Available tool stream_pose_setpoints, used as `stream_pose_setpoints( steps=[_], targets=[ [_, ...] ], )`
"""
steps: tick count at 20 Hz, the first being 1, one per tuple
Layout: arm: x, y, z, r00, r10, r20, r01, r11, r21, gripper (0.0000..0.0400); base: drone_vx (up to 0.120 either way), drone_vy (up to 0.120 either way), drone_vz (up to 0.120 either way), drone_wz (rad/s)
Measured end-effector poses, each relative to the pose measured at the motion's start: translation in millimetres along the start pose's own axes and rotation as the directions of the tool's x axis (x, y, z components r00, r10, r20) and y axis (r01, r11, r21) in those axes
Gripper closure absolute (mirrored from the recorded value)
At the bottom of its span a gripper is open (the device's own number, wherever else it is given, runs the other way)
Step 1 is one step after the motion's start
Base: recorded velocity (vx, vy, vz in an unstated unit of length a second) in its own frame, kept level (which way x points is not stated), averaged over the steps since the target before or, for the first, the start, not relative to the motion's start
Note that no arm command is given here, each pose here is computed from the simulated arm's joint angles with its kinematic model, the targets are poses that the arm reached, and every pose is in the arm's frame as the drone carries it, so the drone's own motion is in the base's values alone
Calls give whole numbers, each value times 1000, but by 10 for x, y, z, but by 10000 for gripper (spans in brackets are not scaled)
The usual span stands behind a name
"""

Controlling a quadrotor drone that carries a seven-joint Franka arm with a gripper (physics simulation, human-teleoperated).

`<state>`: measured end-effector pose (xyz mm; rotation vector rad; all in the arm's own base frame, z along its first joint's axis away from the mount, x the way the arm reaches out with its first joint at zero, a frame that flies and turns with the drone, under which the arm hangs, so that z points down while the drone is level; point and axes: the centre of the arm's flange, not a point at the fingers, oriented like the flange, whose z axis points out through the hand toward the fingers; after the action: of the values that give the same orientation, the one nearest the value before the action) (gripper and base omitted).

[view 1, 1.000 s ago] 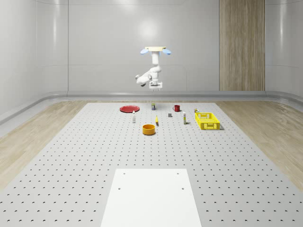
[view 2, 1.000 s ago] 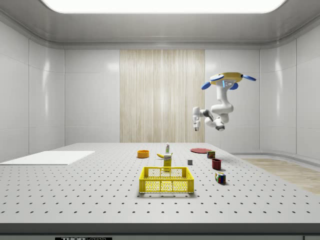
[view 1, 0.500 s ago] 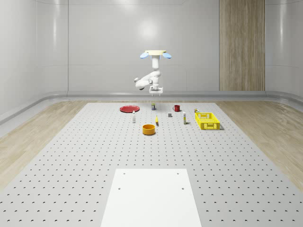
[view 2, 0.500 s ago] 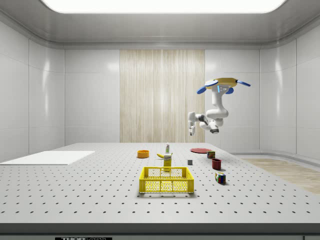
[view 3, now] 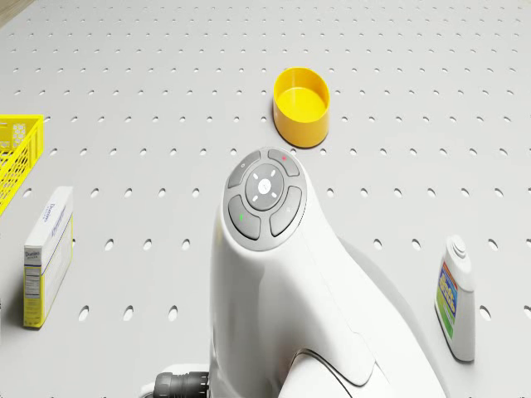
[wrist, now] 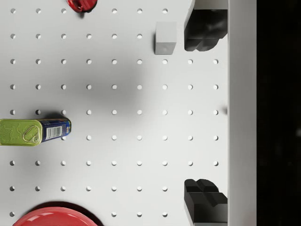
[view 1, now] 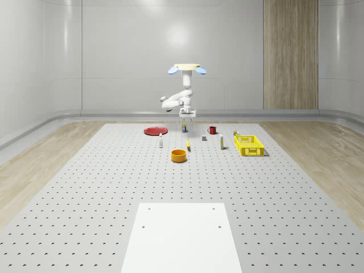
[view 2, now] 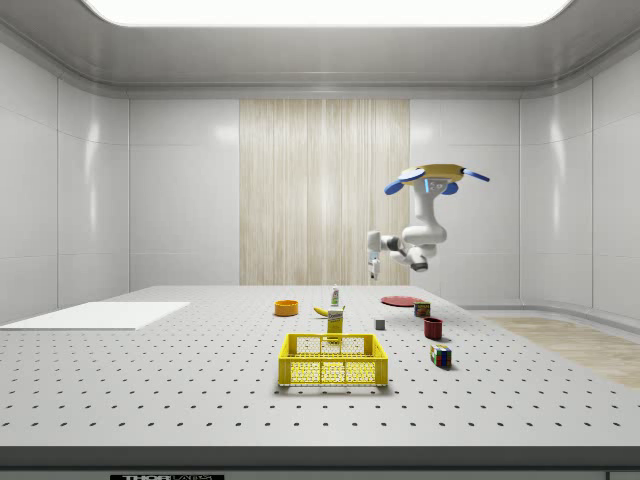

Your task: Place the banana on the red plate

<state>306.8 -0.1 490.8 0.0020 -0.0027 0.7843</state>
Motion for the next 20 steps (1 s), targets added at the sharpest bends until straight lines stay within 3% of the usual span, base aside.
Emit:
stream_pose_setpoints(
  steps=[12,20],
  targets=[
    [-1,-1,0,1000,0,-1,0,1000,-1,0,120,0,-120,0],
    [-1,-1,0,1000,0,-1,0,1000,-1,0,120,0,-75,0]
  ],
)
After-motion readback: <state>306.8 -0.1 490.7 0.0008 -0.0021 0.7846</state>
